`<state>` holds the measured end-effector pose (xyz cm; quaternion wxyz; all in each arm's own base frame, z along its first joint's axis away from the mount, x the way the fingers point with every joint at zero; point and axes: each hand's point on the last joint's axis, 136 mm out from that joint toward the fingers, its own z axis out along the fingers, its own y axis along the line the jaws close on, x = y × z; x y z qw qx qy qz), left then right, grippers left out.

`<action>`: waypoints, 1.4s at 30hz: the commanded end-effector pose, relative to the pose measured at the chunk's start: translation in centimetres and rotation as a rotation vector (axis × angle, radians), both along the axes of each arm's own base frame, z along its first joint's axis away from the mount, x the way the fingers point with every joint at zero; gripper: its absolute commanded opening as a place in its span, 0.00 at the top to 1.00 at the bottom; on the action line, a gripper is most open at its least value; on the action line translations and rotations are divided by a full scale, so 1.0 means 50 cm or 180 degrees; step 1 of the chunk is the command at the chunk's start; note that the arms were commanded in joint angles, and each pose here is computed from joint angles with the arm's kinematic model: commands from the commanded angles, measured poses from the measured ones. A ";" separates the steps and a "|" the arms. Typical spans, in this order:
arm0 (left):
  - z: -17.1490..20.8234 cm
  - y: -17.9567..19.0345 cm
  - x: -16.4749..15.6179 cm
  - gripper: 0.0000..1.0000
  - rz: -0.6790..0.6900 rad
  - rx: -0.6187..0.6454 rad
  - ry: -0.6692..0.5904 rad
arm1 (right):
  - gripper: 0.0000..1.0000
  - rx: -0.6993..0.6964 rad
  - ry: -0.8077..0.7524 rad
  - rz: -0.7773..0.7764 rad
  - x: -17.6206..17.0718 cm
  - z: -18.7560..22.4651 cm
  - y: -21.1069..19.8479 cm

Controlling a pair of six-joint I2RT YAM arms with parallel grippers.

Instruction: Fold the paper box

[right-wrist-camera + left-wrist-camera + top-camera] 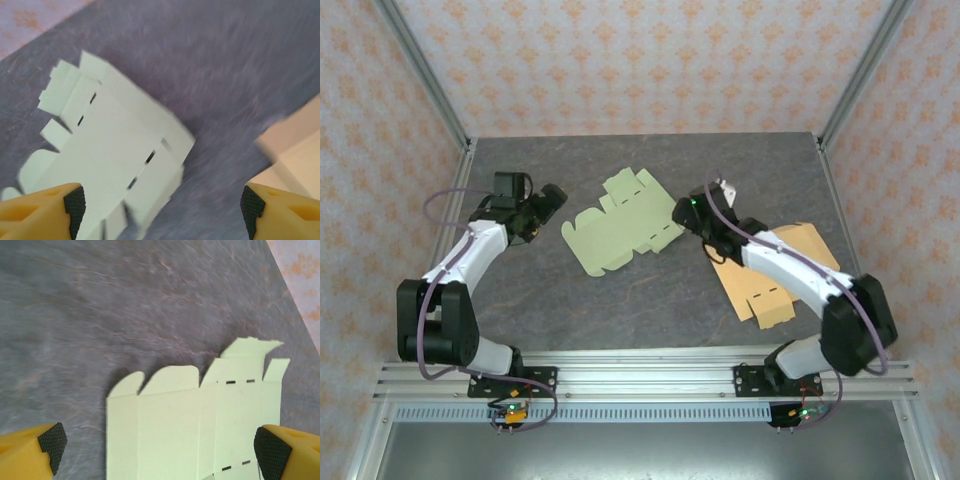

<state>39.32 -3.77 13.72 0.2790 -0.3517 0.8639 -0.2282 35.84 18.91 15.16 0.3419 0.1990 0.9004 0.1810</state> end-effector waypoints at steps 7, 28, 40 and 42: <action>0.031 0.019 0.003 0.00 -0.0050 0.0474 -0.0237 | 0.20 0.0918 0.0984 -0.0431 0.004 -0.159 0.119; -0.002 0.005 0.015 0.00 -0.0420 0.0723 -0.0953 | 0.96 -0.1764 -0.0470 0.1841 0.108 -0.086 0.081; -0.063 -0.105 -0.013 0.10 -0.1260 0.0782 -0.1384 | 0.96 -0.1918 -0.1330 0.2155 0.112 -0.051 0.080; -0.064 -0.123 -0.025 0.11 -0.1316 0.0731 -0.1475 | 0.96 -0.1950 -0.1314 0.2048 0.118 -0.052 0.068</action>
